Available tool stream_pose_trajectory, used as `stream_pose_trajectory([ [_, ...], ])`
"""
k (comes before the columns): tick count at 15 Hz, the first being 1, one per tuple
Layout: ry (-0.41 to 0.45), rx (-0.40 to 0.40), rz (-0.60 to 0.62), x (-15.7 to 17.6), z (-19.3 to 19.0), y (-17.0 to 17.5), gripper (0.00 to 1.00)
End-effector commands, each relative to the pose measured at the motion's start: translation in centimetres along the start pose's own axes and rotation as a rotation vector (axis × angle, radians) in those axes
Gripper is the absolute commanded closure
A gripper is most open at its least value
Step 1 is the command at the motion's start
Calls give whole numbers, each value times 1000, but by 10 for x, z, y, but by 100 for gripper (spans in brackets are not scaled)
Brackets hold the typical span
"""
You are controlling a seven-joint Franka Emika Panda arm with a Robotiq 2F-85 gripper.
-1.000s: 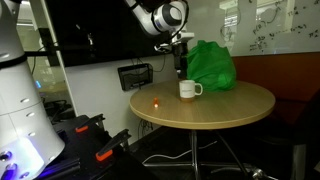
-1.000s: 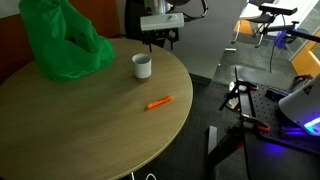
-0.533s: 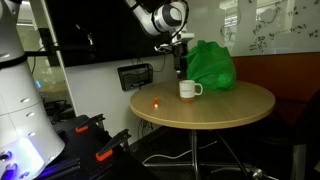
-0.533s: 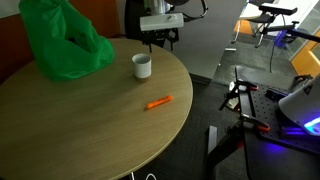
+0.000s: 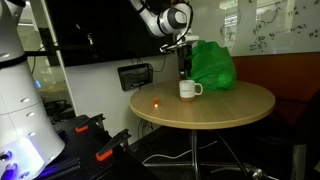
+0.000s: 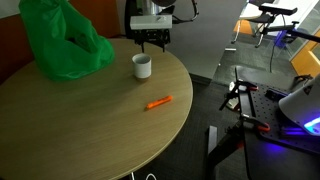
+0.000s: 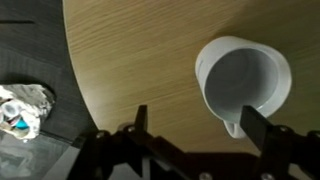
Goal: Move the white mug to the left
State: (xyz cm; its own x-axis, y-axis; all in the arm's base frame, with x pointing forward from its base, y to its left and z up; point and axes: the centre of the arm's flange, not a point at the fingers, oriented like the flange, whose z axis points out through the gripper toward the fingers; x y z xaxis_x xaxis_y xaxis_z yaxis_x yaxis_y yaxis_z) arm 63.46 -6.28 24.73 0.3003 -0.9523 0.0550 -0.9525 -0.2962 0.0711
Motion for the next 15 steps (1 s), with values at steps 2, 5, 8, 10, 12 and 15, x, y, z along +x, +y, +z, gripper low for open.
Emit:
stream_pose_trajectory([
  [2, -46, -12, -51, -8, 24, -25, 0],
  [5, -39, -36, -62, -22, 48, -31, 0],
  [8, -25, -59, -59, -28, 70, -34, 34],
  [10, -13, -44, -50, -28, 74, -35, 48],
  [12, -8, -45, -47, -25, 78, -34, 64],
  [15, 9, -22, -41, -23, 75, -30, 87],
])
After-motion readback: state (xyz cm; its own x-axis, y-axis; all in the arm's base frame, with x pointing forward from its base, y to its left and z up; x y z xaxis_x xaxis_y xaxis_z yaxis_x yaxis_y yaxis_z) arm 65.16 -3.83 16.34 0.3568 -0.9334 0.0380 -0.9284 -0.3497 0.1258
